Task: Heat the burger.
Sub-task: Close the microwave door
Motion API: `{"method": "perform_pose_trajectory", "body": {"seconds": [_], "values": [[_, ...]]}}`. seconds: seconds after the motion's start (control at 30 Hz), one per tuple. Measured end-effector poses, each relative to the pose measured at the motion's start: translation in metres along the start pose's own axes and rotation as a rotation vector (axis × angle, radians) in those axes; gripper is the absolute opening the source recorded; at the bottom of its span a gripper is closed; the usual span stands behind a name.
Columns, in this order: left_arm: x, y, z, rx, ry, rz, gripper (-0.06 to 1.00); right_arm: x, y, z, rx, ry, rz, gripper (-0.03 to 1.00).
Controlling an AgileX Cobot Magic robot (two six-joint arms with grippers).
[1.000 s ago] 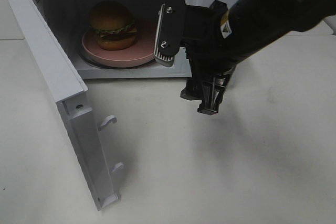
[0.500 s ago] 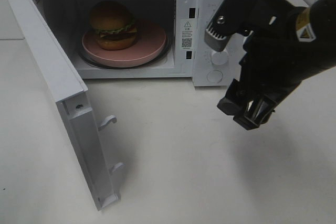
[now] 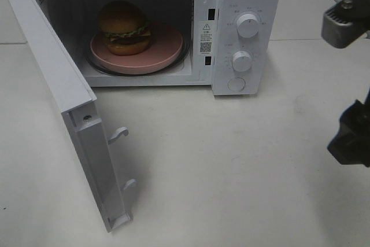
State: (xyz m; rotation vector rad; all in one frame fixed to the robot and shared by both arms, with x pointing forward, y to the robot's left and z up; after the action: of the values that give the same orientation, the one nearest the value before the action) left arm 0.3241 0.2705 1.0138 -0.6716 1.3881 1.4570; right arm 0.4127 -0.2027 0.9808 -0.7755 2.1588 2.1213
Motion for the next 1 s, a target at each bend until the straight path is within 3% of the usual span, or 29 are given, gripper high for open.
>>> {"method": "perform_pose_trajectory", "body": {"seconds": [0.27, 0.5, 0.7, 0.9, 1.0], "values": [[0.000, 0.000, 0.000, 0.000, 0.000, 0.000, 0.99, 0.024, 0.027, -0.009, -0.031, -0.039, -0.025, 0.76], [0.000, 0.000, 0.000, 0.000, 0.000, 0.000, 0.99, 0.051, 0.042, -0.021, -0.072, -0.063, -0.148, 0.76], [0.000, 0.000, 0.000, 0.000, 0.000, 0.000, 0.99, 0.074, 0.033, -0.029, -0.068, -0.069, -0.178, 0.76], [0.000, 0.000, 0.000, 0.000, 0.000, 0.000, 0.99, 0.094, 0.013, -0.045, -0.017, -0.178, -0.200, 0.76], [0.000, 0.000, 0.000, 0.000, 0.000, 0.000, 0.99, 0.092, 0.014, -0.051, -0.004, -0.242, -0.270, 0.76]]}}
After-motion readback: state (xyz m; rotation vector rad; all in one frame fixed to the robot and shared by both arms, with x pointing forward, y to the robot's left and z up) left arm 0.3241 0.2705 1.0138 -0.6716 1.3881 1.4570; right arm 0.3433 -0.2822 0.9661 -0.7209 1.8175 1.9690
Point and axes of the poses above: a point on each arm's last joint axis where the gripper is mounted, y pointing back along that axis away from the gripper, z along the wrist's bending axis when the last joint is at zero, x = y × z, the point moved 10 cm from there along -y, pointing out along that axis toward the gripper, and after that the axes turned 15 degrees about -y, right-handed, at the moved point
